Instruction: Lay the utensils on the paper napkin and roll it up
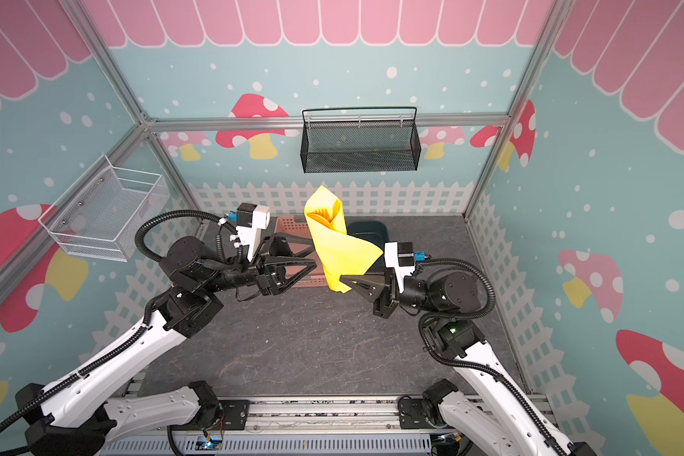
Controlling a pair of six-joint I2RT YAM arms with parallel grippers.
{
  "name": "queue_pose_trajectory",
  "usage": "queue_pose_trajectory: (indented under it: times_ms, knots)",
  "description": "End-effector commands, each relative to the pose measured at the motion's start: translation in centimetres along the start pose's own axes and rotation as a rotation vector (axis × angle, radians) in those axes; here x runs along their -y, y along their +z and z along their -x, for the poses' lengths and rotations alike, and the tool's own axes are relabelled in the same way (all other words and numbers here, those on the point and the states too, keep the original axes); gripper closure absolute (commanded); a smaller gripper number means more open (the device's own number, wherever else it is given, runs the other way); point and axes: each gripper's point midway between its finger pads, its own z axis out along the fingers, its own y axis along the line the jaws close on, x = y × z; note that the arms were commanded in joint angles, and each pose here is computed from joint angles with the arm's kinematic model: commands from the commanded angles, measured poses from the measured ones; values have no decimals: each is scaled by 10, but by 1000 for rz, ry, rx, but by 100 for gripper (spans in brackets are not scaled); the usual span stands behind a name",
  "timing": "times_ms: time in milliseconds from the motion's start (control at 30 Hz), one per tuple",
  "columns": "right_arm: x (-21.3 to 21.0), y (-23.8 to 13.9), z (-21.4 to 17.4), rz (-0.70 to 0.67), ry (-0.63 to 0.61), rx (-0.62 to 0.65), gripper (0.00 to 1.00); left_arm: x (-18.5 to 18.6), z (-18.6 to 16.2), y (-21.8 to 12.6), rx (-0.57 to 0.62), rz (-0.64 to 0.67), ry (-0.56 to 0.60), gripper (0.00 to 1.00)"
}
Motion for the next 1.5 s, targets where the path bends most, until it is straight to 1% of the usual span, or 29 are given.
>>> queue_pose_trajectory:
  times_ms: [0, 300, 433, 600, 833, 900, 967, 1067, 1167, 1300, 1467]
  knots:
    - [-6, 1, 6, 26, -21, 18, 100, 10, 3, -3, -1, -16, 43, 33]
    - [-6, 5, 4, 72, -8, 9, 100, 12, 1, 13, -40, -34, 47, 33]
    - [-12, 7, 2, 124, -3, 0, 100, 11, 4, 14, -35, -22, 51, 35]
    - [-18, 8, -2, 177, 10, -17, 100, 10, 4, 18, -41, -32, 27, 45]
    - [-20, 7, -5, 183, 1, -17, 100, 5, 4, 21, -34, -26, 22, 64]
    - [-21, 6, -5, 184, -2, -18, 100, 5, 4, 22, -32, -31, 19, 66]
    - [-19, 6, -6, 167, -6, -16, 100, 4, 3, 23, -33, -29, 15, 65]
    - [-15, 7, -6, 146, -12, -14, 100, 2, 0, 25, -37, -27, 12, 55]
    - [-13, 7, -7, 137, -13, -12, 100, 2, -1, 29, -41, -15, 20, 50]
    - [-11, 8, -8, 129, -11, -11, 100, 5, 1, 32, -35, -15, 38, 50]
    - [-13, 7, -8, 137, -8, -15, 100, 9, 8, 31, 0, -27, 44, 51]
